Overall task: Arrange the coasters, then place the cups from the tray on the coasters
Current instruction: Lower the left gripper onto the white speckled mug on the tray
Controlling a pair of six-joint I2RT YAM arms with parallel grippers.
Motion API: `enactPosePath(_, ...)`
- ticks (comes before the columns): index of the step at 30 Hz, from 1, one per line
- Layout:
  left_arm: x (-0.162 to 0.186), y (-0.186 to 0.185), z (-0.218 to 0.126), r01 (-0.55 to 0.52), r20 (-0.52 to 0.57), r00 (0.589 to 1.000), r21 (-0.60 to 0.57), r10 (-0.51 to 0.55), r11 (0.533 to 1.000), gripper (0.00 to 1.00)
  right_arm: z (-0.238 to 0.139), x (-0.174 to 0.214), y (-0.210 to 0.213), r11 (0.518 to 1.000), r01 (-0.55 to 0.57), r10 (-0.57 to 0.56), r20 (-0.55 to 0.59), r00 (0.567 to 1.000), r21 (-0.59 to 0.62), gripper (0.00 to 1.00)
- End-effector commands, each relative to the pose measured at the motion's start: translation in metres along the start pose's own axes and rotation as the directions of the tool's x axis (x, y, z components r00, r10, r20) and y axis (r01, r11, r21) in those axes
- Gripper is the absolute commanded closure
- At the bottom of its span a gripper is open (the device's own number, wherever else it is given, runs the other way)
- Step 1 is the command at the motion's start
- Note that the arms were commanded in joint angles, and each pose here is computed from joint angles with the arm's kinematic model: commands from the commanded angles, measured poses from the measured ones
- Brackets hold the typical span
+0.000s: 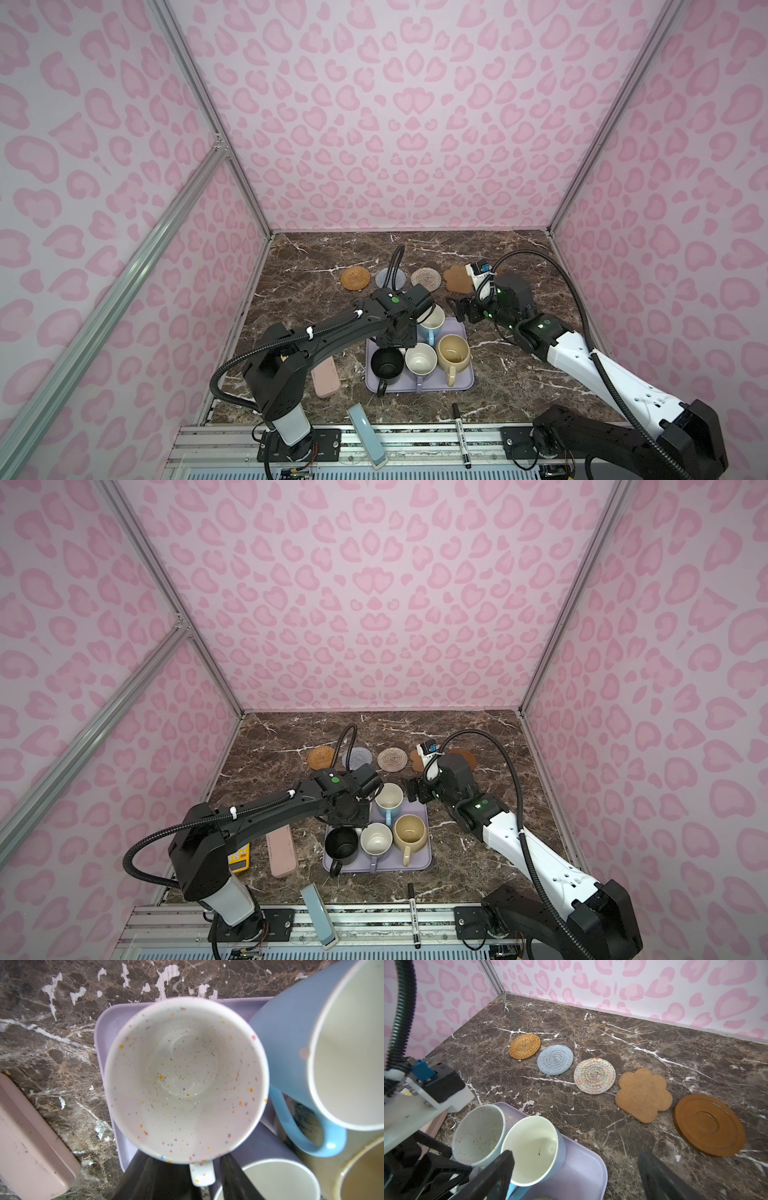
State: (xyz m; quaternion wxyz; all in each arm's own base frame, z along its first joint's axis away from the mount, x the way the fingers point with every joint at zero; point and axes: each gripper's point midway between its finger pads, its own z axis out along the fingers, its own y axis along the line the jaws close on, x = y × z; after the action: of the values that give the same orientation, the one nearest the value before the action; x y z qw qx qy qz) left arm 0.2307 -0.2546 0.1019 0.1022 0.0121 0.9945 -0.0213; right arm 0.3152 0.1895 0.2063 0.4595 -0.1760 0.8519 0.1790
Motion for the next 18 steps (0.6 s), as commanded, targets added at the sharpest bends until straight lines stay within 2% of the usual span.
enactPosePath(1, -0.002, 0.006, 0.002, 0.010, 0.014, 1.000, -0.052, -0.009, 0.999, 0.50, 0.002, -0.001, -0.003, 1.000, 0.003, -0.003, 0.011, 1.000, 0.018, 0.05)
enactPosePath(18, -0.010, 0.000, 0.012, -0.002, 0.031, 1.000, -0.083, 0.004, 0.997, 0.58, 0.005, 0.001, -0.006, 0.999, -0.001, 0.001, 0.003, 1.000, 0.033, 0.06)
